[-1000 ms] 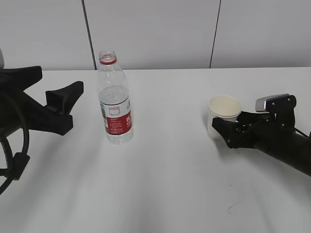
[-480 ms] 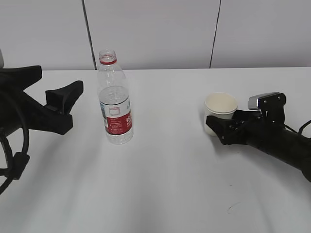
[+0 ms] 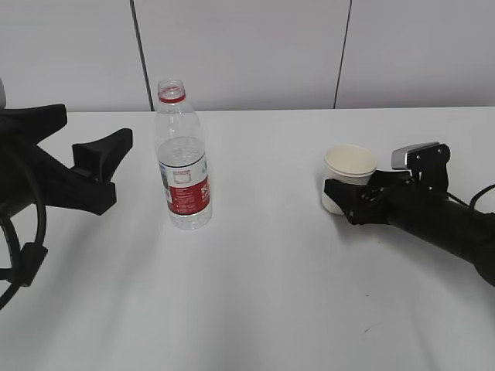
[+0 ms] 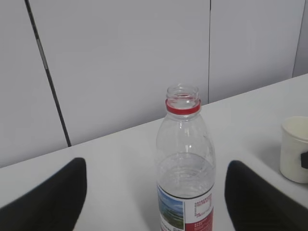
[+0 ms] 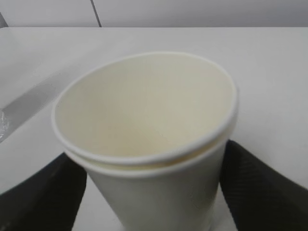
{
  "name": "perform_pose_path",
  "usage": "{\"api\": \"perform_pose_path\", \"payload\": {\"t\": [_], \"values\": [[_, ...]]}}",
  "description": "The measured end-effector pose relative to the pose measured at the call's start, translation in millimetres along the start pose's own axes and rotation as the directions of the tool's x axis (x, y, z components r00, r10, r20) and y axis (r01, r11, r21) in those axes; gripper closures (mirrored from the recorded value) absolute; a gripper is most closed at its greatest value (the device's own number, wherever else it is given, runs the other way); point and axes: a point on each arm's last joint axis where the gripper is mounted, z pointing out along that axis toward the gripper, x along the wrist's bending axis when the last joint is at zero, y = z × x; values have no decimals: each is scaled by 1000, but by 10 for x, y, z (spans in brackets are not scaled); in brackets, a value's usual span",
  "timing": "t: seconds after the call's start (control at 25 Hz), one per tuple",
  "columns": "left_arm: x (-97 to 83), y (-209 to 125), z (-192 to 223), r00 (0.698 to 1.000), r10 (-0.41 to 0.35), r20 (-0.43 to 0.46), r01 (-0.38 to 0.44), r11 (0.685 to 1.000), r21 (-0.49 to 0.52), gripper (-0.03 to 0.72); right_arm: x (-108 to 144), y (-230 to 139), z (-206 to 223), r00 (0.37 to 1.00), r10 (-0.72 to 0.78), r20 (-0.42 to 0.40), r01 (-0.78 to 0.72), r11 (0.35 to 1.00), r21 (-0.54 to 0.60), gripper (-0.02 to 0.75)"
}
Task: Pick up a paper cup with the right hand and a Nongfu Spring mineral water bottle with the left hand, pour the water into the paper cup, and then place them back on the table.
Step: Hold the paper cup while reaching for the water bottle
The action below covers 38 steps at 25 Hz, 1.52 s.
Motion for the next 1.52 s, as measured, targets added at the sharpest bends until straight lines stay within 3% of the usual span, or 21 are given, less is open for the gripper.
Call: {"api": "perform_pose_path", "payload": {"t": [0.48, 0.72, 1.32, 1.52], "values": [[0, 0, 0, 1000, 0, 0, 0, 1000, 0, 158, -2, 49, 54, 999, -26, -33, 26, 1000, -14, 125], [0, 0, 0, 1000, 0, 0, 0, 1000, 0, 158, 10, 44, 53, 999, -14, -47, 14, 1000, -9, 77], [-1, 0, 0, 1000, 1, 1, -1, 1000, 0, 160, 32, -70, 151, 998, -3, -66, 3, 1000, 10, 72], [-8, -39, 8, 1000, 1, 7, -1, 999, 33, 160, 22, -58, 160, 998, -3, -60, 3, 1000, 5, 125]]}}
